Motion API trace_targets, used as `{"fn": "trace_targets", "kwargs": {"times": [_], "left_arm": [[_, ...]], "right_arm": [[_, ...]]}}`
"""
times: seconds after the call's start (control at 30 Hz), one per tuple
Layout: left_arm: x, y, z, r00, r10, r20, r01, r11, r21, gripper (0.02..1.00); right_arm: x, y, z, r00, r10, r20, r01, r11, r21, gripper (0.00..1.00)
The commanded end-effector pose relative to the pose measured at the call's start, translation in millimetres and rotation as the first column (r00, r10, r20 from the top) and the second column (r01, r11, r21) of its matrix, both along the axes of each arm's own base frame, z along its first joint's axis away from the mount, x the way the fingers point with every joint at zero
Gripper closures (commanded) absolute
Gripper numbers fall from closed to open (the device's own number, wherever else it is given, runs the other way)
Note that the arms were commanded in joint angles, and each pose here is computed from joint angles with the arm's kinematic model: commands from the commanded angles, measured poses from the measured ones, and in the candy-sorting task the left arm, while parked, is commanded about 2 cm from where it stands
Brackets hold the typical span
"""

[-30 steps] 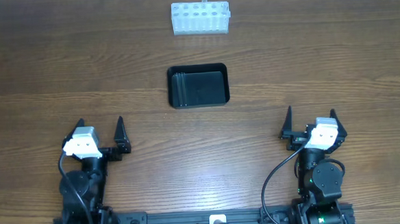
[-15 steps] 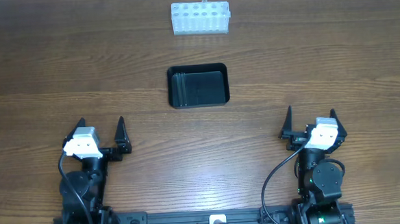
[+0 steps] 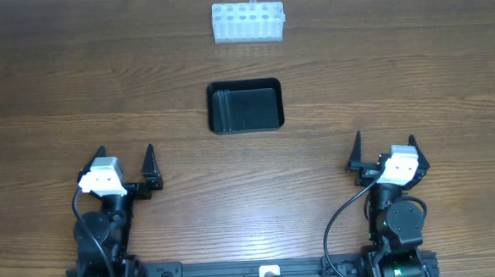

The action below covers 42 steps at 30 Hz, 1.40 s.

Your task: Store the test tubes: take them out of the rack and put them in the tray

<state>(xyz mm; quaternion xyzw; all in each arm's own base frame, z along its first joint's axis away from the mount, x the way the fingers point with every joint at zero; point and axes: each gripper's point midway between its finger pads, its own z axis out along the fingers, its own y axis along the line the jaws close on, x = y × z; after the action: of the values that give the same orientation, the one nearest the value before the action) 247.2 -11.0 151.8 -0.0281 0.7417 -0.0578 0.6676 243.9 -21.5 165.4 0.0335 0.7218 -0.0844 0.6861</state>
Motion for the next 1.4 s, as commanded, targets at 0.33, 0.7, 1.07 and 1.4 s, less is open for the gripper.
{"fn": "trace_targets", "kwargs": {"times": [0.33,0.7,1.07,1.4], "left_arm": [[0,-2,-2,1.0,-0.014,-0.002,0.014,1.0,0.009,0.018],[0,-2,-2,1.0,-0.014,-0.002,0.014,1.0,0.009,0.02],[0,-2,-2,1.0,-0.014,-0.002,0.014,1.0,0.009,0.02],[0,-2,-2,1.0,-0.014,-0.002,0.014,1.0,0.009,0.02]], "right_arm": [[0,-4,26,0.992,-0.023,0.124,0.013,0.996,0.084,0.009],[69,47,58,0.974,0.226,-0.017,-0.224,0.97,0.091,0.009],[187,158,37,0.852,0.429,-0.301,-0.392,0.903,0.176,0.009],[253,256,3,0.721,0.488,-0.491,-0.408,0.873,0.269,0.007]]}}
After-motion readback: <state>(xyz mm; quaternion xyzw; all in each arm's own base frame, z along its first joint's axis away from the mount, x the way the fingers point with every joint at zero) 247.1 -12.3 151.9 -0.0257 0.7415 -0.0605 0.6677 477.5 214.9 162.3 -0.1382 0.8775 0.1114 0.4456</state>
